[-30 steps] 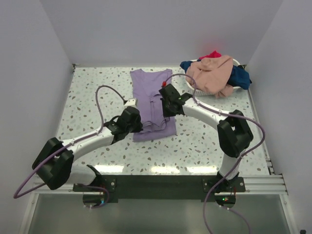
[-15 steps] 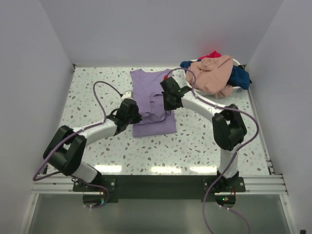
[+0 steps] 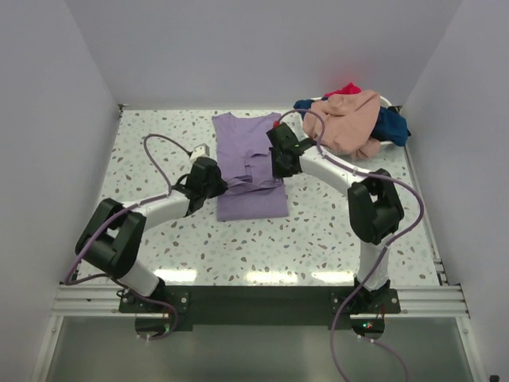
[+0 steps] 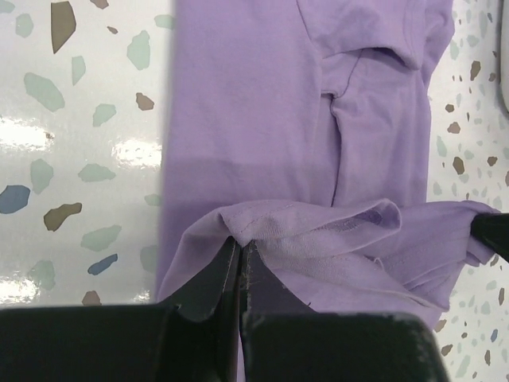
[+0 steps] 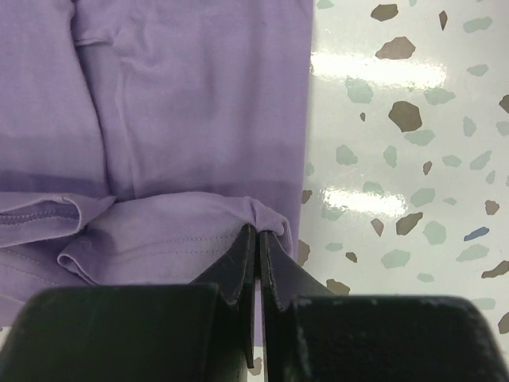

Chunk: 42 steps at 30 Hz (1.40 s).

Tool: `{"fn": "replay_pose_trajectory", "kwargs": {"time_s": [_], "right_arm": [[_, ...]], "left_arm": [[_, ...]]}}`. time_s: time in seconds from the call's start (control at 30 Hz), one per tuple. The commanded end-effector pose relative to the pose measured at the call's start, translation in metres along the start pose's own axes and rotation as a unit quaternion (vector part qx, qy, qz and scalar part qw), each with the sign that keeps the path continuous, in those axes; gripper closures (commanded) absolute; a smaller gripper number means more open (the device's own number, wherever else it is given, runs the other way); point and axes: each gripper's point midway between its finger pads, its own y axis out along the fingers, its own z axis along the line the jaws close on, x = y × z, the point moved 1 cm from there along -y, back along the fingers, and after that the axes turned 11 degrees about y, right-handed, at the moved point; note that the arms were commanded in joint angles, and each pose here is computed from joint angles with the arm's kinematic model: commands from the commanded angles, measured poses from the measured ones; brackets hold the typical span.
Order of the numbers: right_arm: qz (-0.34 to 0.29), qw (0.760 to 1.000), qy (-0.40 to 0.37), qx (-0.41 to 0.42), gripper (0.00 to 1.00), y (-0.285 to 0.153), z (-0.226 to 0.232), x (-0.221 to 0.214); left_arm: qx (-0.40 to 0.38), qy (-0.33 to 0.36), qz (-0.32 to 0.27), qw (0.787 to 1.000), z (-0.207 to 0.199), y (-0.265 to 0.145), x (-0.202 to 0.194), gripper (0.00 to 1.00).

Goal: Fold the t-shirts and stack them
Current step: Fold the tshirt

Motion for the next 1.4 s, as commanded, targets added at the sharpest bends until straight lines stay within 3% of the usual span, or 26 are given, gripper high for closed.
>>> {"fn": "replay_pose_trajectory", "kwargs": {"time_s": [0.0, 0.73, 1.23, 1.3, 1.33, 1.37], "right_arm": [[-0.016, 1.000, -0.003, -0.015, 1.00, 0.000, -0.007, 0.012], [-0.030, 0.999, 0.001, -0.021, 1.00, 0.015, -0.009, 0.039], [-0.011, 0.999, -0.007, -0.031, 1.00, 0.042, -0.007, 0.051], [-0.014, 0.999, -0.005, -0.031, 0.96, 0.041, -0.006, 0.061], [-0.017, 0.999, -0.003, -0.031, 0.89, 0.040, -0.007, 0.067], [-0.021, 0.999, -0.002, -0.031, 0.77, 0.035, -0.007, 0.072]], "left_arm": [[-0.011, -0.024, -0.029, 0.999, -0.009, 0.009, 0.023, 1.00], [0.014, -0.073, -0.060, 0.995, -0.002, 0.014, 0.039, 1.00], [0.008, -0.085, -0.040, 0.996, 0.001, 0.041, 0.040, 1.00], [-0.001, -0.082, -0.045, 0.996, -0.004, 0.044, 0.049, 0.90], [-0.007, -0.078, -0.049, 0.996, -0.008, 0.045, 0.055, 0.68], [-0.013, -0.073, -0.058, 0.996, -0.014, 0.045, 0.067, 0.55]]}}
